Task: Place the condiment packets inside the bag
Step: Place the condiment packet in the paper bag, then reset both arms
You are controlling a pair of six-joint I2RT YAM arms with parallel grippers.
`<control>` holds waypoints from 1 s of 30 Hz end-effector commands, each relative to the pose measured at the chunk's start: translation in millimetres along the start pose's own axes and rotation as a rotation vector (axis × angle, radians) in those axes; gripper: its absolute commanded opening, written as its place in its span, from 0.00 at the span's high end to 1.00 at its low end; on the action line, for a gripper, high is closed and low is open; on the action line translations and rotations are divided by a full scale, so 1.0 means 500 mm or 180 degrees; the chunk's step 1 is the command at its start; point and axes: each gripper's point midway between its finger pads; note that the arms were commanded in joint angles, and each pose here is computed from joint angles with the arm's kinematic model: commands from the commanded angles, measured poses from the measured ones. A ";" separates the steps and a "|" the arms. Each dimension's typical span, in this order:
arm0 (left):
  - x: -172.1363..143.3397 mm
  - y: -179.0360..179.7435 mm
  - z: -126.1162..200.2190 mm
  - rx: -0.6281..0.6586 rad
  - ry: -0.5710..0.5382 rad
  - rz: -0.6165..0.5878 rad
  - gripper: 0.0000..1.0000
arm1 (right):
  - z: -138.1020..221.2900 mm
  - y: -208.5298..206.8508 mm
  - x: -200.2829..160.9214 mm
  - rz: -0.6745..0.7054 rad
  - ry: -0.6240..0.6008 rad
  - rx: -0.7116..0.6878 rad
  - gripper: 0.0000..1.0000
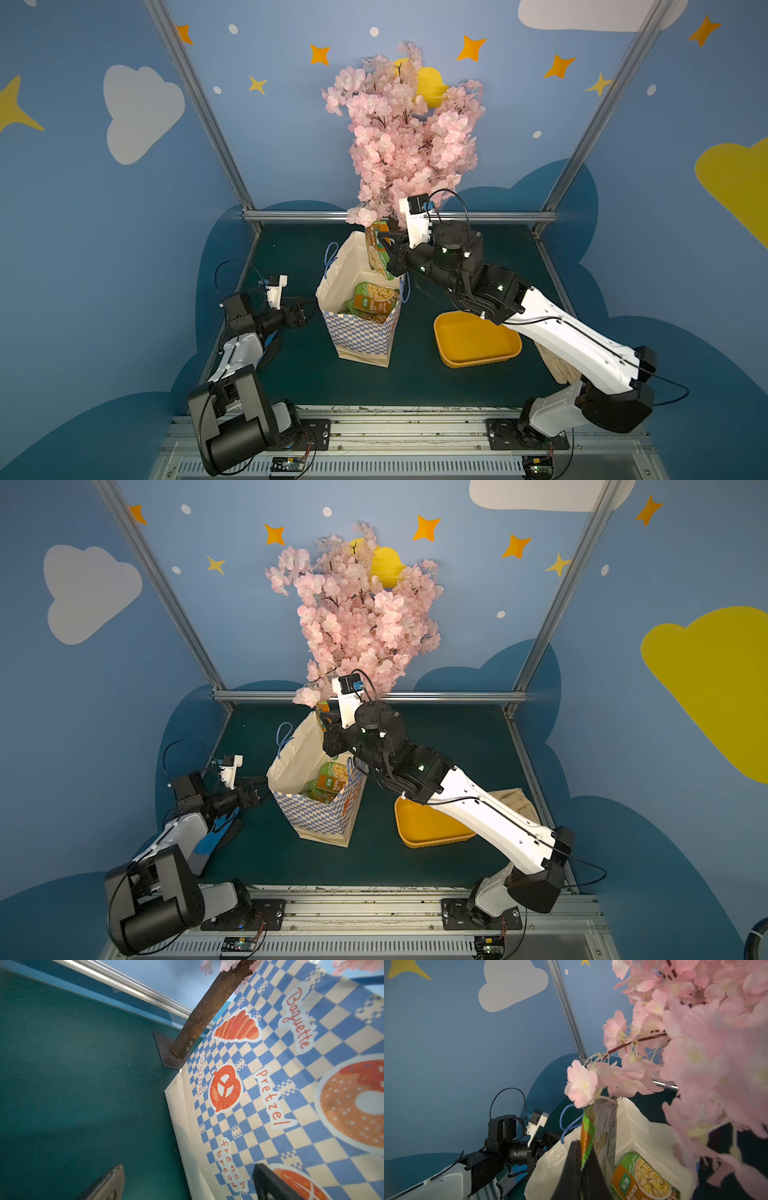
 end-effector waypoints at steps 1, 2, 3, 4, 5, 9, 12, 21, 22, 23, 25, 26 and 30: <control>0.001 -0.005 0.004 0.0003 -0.0043 -0.0081 0.00 | 0.008 0.019 0.031 -0.0014 -0.0160 -0.0031 1.00; 0.002 -0.006 0.004 0.0004 -0.0045 -0.0086 0.00 | 0.006 0.018 0.027 0.0019 -0.0136 -0.0071 0.98; 0.002 -0.006 0.005 0.0007 -0.0048 -0.0095 0.00 | 0.007 0.019 0.028 0.0056 -0.0129 -0.0108 0.91; 0.002 -0.007 0.005 0.0010 -0.0051 -0.0101 0.00 | 0.008 0.019 0.026 0.0101 -0.0098 -0.0158 0.86; 0.003 -0.008 0.006 0.0010 -0.0057 -0.0112 0.00 | 0.010 0.022 0.026 0.0148 -0.0074 -0.0180 0.78; 0.005 -0.010 0.007 0.0030 -0.0067 -0.0139 0.00 | 0.025 0.035 0.031 0.0323 0.0002 -0.0246 0.59; 0.008 -0.012 0.009 0.0035 -0.0080 -0.0152 0.00 | 0.054 0.043 0.049 0.0470 -0.0023 -0.0311 0.50; 0.014 -0.011 0.015 0.0134 -0.0096 -0.0200 0.00 | 0.201 -0.099 0.087 0.0588 -0.0259 -0.0990 0.09; 0.015 -0.009 0.015 0.0159 -0.0097 -0.0205 0.00 | 0.208 -0.132 0.074 0.0559 -0.0228 -0.1096 0.07; 0.015 -0.008 0.015 0.0177 -0.0094 -0.0214 0.00 | 0.225 -0.160 0.070 0.0507 -0.0239 -0.1175 0.05; 0.018 -0.004 0.018 0.0245 -0.0104 -0.0248 0.00 | 0.254 -0.214 0.058 0.0434 -0.0254 -0.1351 0.03; 0.019 -0.002 0.018 0.0293 -0.0106 -0.0271 0.00 | 0.270 -0.245 0.055 0.0406 -0.0282 -0.1475 0.02; 0.019 0.003 0.017 0.0512 -0.0083 -0.0436 0.00 | 0.317 -0.371 0.023 0.0350 -0.0318 -0.2015 0.02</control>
Point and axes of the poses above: each gripper's point midway between its finger pads, its own z axis back along the fingers, its own y axis along the line the jaws close on, x = y × z, and after that the axes turned 10 degrees about -z, right-handed
